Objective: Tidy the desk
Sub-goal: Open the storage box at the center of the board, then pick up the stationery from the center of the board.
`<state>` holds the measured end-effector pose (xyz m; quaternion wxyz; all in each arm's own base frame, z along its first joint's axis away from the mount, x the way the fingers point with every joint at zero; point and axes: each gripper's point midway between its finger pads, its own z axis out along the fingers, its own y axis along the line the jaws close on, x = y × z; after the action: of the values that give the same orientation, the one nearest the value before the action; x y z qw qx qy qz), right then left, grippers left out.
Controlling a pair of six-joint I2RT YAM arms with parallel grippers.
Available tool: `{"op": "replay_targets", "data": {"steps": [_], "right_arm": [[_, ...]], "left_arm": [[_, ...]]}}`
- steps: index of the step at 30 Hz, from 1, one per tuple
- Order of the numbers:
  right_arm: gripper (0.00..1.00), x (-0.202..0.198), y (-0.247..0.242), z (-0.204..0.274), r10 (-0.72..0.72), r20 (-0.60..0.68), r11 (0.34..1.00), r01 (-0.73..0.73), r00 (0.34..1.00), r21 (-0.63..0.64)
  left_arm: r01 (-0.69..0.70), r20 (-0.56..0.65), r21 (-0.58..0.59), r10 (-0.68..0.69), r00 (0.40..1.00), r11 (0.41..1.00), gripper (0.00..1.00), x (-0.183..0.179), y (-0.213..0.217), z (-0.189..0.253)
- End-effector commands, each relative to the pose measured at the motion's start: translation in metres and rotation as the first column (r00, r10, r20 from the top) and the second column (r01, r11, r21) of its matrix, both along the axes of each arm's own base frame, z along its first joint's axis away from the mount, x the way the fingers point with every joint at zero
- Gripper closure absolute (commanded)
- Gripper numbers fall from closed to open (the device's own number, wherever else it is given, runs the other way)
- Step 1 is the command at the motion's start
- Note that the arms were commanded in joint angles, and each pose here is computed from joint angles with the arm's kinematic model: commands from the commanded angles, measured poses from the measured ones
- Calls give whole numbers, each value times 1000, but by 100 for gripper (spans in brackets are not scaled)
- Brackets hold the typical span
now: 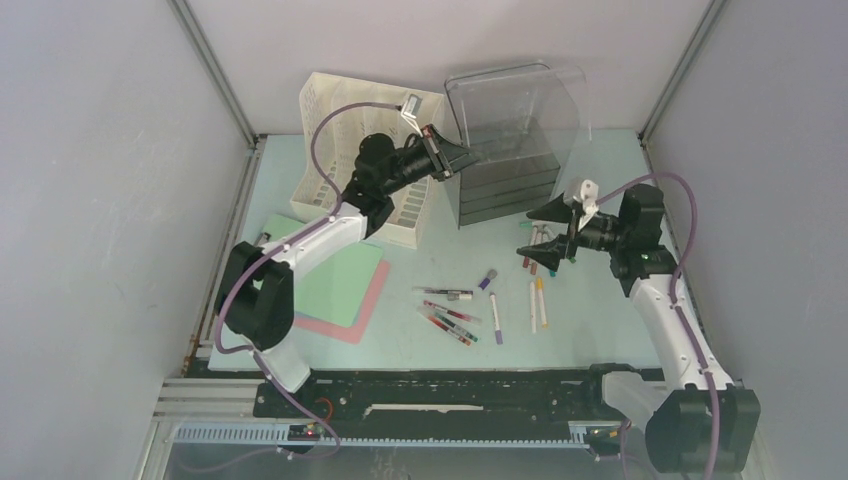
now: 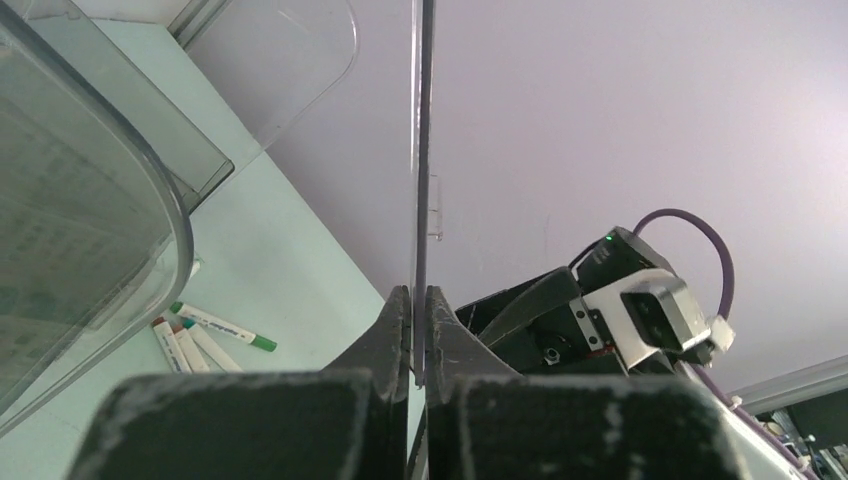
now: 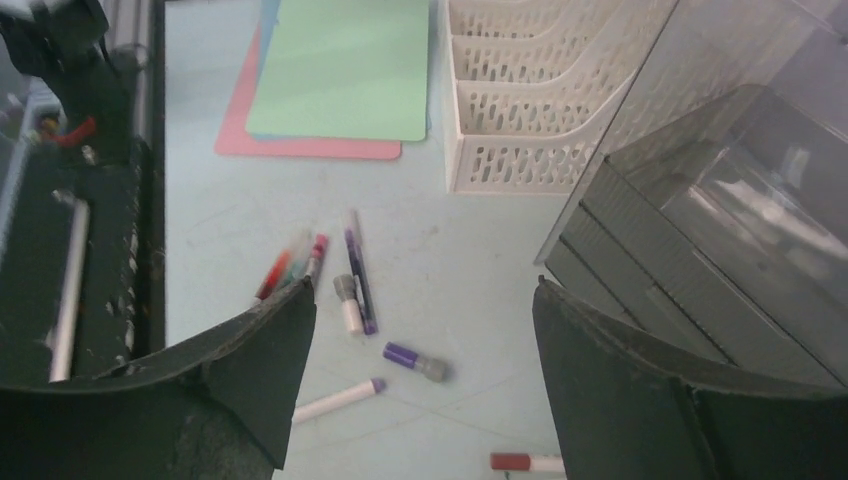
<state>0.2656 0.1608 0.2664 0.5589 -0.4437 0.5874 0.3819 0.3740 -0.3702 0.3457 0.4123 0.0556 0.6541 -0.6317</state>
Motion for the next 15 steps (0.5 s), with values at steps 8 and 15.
{"op": "replay_targets", "data": {"steps": [8,15], "right_arm": [[8,-21,-5,-84,256,259,879,-113,931,-464],[8,-10,18,-123,402,263,705,-114,877,-700]], "left_arm": [[-18,112,-42,23,993,999,100,-12,24,37],[-8,127,-45,13,992,999,100,-17,25,43]]}}
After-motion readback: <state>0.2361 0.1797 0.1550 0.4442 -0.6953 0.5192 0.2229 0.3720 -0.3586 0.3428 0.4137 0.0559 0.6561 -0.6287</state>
